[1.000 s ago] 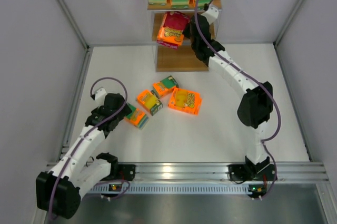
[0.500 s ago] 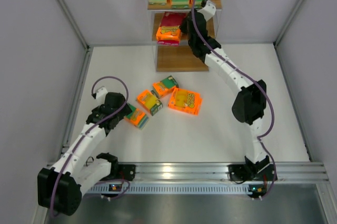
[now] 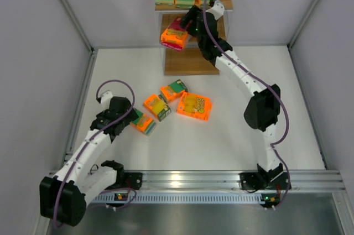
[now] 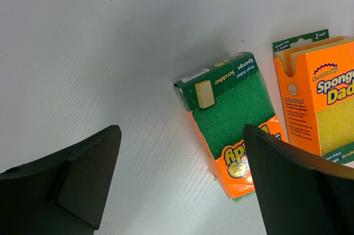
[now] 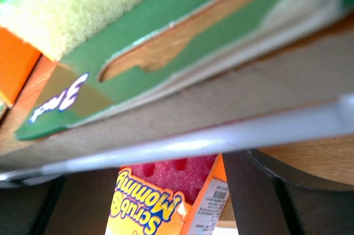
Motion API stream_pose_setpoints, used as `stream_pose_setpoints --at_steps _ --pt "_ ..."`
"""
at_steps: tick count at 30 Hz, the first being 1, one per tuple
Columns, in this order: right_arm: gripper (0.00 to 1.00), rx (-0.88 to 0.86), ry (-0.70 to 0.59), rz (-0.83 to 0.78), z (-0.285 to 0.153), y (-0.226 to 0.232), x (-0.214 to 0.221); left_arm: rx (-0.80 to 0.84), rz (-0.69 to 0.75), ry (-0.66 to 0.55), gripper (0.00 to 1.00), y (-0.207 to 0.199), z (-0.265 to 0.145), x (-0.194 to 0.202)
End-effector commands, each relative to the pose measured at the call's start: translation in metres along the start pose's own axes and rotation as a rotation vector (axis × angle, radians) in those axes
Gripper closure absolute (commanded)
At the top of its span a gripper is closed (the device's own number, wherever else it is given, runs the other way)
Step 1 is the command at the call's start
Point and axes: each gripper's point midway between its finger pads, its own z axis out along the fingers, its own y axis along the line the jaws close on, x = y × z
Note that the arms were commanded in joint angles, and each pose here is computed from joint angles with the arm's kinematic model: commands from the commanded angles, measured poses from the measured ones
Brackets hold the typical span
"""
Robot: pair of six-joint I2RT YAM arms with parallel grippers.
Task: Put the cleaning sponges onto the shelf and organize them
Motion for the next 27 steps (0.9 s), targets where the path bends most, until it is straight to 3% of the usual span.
stream_pose_setpoints --at_steps 1,5,8,23,27 --pt "0.29 -0.092 0.009 0.069 -0.019 0.028 -0.018 0.054 -0.025 -0.047 0.02 -0.015 -0.004 -0.019" --pt "0.48 -0.083 0.030 0.074 -0.026 0.020 -0.009 0.063 -0.030 -0.046 0.02 -0.015 -0.005 -0.018" --pt "0.53 -0.069 0.035 0.071 -0.030 0.014 -0.008 0.069 -0.032 -0.050 0.02 -0.015 -0.007 -0.018" --pt "0.46 -0.132 -0.003 0.049 -0.062 0.026 -0.028 0.094 -0.035 -0.036 0.02 -0.018 -0.008 -0.015" --pt "0.49 -0.125 -0.010 0.025 -0.069 0.029 -0.034 0.101 -0.035 -0.039 0.02 -0.019 -0.010 -0.017"
